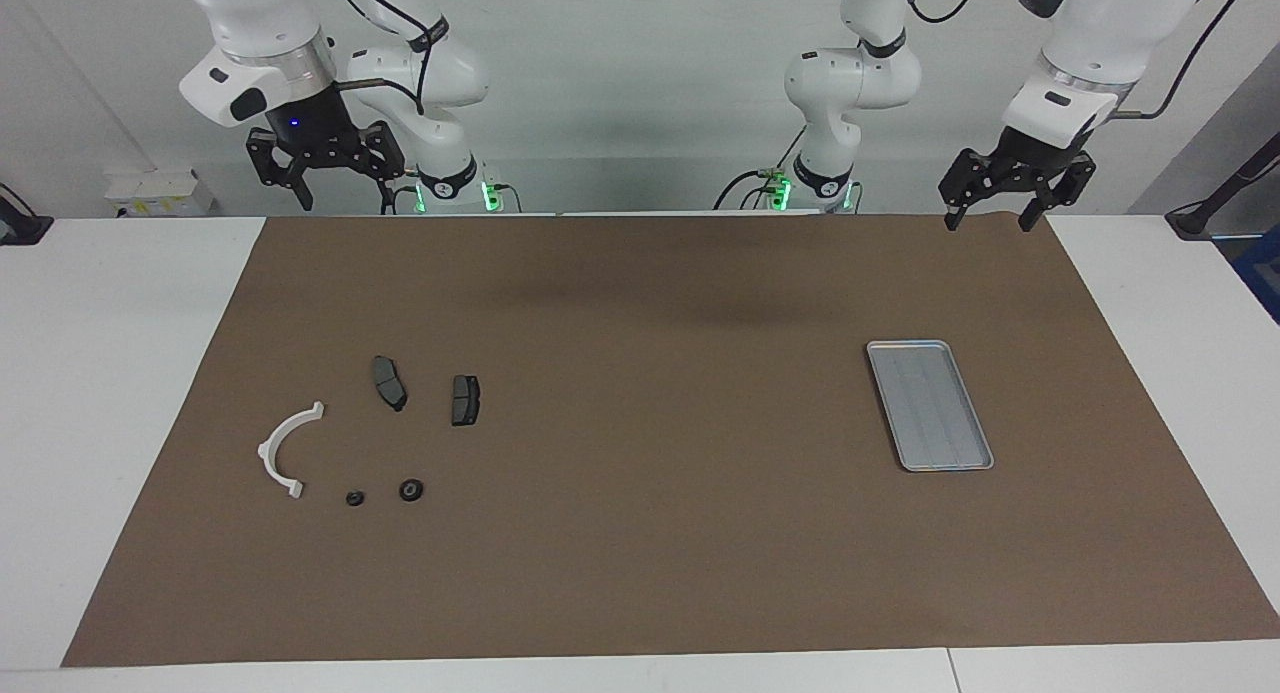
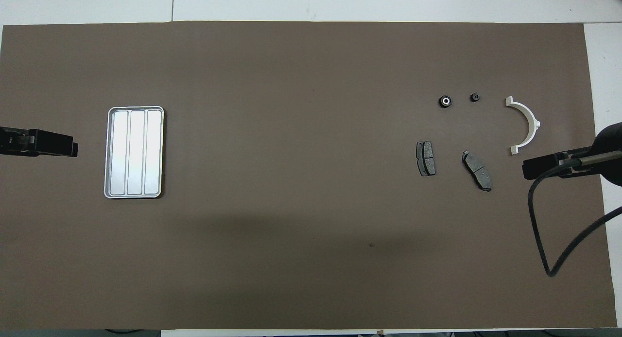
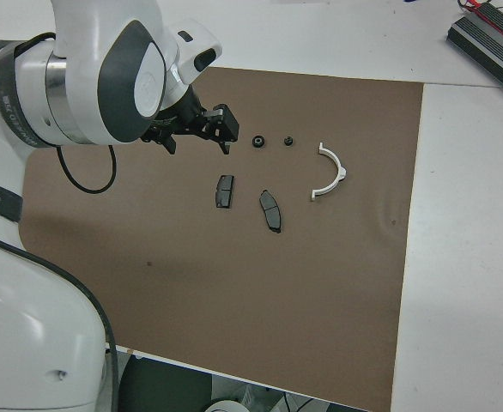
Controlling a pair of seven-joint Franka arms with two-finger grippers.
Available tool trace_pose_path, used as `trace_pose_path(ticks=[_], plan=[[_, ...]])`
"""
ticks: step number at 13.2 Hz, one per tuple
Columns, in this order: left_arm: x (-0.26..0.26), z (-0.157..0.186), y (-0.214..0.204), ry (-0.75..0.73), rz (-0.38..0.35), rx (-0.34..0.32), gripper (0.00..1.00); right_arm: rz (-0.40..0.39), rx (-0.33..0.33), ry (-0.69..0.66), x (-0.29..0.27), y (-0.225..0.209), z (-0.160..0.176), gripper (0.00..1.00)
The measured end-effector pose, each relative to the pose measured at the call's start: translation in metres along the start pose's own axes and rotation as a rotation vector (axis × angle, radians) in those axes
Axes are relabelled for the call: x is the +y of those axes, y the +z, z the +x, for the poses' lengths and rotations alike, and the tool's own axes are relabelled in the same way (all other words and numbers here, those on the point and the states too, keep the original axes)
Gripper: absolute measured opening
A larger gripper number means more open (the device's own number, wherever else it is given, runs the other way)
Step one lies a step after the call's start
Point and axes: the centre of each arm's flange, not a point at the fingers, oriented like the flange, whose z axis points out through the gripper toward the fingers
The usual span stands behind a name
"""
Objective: Pick bearing gear from pile to tray
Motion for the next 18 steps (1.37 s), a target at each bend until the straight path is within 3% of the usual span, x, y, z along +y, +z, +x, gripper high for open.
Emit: trace_pose_path(ticks=[18], plan=[[0.0000, 0.0000, 0.0000, 0.000, 0.000, 0.000, 1.00, 0.000, 0.021, 0.009, 0.0043, 0.0024, -0.0004, 1.00]])
